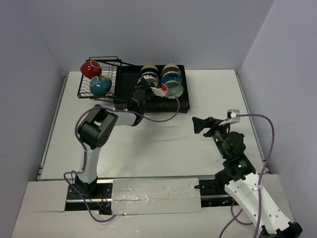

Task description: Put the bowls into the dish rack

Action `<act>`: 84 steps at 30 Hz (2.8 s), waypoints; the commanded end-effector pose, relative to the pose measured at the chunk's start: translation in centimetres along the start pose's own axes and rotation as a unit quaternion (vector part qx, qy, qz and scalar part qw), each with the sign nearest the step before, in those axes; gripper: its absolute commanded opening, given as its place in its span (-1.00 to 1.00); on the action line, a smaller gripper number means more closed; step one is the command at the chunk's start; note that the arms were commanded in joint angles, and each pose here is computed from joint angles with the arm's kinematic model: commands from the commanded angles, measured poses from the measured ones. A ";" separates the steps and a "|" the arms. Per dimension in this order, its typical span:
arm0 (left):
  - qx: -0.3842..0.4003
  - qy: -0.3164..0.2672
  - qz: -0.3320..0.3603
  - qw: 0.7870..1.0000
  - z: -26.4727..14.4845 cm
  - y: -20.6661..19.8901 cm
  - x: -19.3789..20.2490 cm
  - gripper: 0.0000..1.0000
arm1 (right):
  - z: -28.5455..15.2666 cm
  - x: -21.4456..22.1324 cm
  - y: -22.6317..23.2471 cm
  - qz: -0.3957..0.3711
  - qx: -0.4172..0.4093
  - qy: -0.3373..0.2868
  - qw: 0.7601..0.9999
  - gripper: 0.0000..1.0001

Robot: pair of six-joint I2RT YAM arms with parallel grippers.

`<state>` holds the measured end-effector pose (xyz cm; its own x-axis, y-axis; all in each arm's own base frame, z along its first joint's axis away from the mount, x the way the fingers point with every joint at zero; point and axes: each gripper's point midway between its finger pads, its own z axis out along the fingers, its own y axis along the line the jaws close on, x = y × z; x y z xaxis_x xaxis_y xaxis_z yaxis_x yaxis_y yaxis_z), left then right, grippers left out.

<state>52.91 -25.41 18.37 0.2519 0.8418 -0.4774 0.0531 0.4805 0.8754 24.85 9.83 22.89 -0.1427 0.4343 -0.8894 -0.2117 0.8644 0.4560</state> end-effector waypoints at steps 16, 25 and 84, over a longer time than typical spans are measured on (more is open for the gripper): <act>-0.020 -0.056 0.002 0.998 0.5 0.6 -2.1 -1.00 | 0.8 0.1 1.0 -0.008 -0.034 -0.012 0.999 0.99; 0.009 -0.048 0.029 0.998 -0.2 -1.4 -1.7 -1.00 | 0.7 0.2 1.2 -0.007 -0.042 -0.014 0.999 0.99; 0.064 -0.086 -0.317 0.942 -10.9 8.0 -10.8 0.52 | -0.8 -2.6 0.9 0.002 -0.021 -0.056 0.998 1.00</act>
<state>42.17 -28.20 25.91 0.3349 0.5907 -0.7341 0.2748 0.6840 0.6758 24.46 10.56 23.09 -0.1020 0.4411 -0.8916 -0.2858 0.8455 0.4510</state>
